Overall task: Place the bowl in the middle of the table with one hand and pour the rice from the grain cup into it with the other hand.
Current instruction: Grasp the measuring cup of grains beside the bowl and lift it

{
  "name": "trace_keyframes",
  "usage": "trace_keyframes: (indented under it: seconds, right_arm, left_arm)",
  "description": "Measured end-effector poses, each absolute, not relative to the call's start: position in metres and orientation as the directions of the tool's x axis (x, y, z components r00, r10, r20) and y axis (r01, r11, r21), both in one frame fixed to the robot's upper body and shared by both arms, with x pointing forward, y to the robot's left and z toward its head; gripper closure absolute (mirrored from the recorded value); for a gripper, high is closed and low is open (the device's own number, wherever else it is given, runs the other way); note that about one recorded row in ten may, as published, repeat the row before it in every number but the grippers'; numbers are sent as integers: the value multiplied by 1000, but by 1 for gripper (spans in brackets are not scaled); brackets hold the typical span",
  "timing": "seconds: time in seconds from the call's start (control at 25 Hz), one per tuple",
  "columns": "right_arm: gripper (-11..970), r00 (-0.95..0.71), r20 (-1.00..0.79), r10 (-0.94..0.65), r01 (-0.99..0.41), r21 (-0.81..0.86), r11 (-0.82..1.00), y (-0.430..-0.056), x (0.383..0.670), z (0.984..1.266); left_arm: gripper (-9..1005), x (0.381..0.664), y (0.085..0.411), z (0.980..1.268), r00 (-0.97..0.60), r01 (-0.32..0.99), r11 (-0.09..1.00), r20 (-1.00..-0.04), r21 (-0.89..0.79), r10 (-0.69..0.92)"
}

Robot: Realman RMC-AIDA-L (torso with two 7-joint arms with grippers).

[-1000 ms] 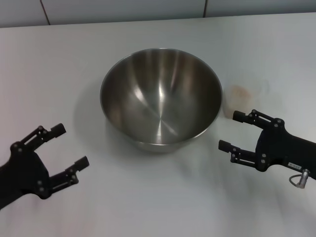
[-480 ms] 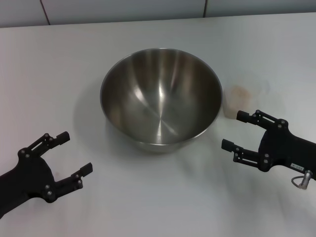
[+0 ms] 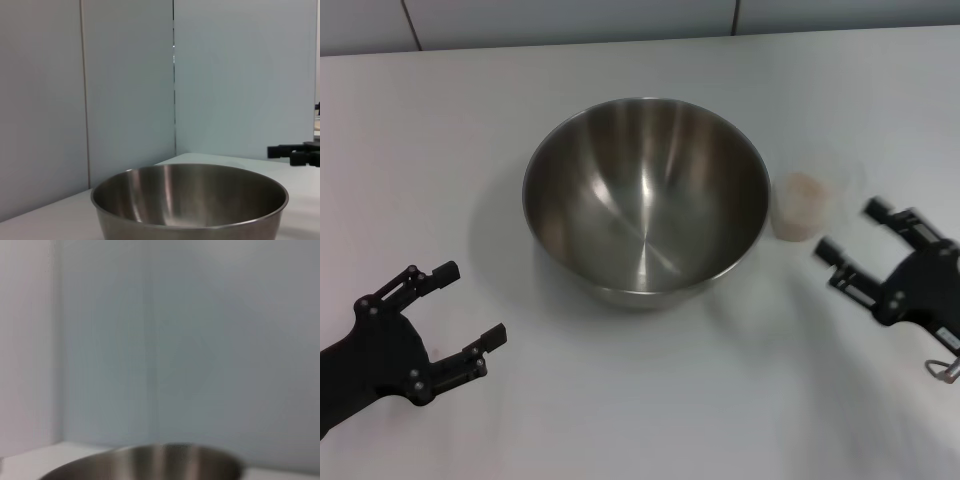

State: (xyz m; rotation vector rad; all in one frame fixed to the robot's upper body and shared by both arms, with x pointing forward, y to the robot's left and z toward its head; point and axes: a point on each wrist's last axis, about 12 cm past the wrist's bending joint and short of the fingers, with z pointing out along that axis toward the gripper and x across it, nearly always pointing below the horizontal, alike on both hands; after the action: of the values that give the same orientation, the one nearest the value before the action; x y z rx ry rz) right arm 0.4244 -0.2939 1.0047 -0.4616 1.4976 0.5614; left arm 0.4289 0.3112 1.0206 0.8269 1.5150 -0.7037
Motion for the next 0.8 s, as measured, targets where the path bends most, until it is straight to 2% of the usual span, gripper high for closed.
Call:
trace_keyframes:
  seconds: [0.12,0.28,0.36,0.8]
  right_arm:
    - [135,35,-998,61,-444,39,895,-293,413,997]
    - [135,4,-1000,21,-238,20,971,-295,415,986]
    - [134,-11,-1000,15,-195,17,981,-296,417,984]
    - [135,-51,-999,-4,-190,5,982,-296,428,981]
  left_arm:
    - [126,429,311,1021,-36,826,564,-994,28,102]
    - [126,429,312,1021,-36,822,568,-994,28,100]
    - [126,429,313,1021,-35,820,571,-994,28,99]
    - [126,428,316,1024,-26,815,578,-996,28,85]
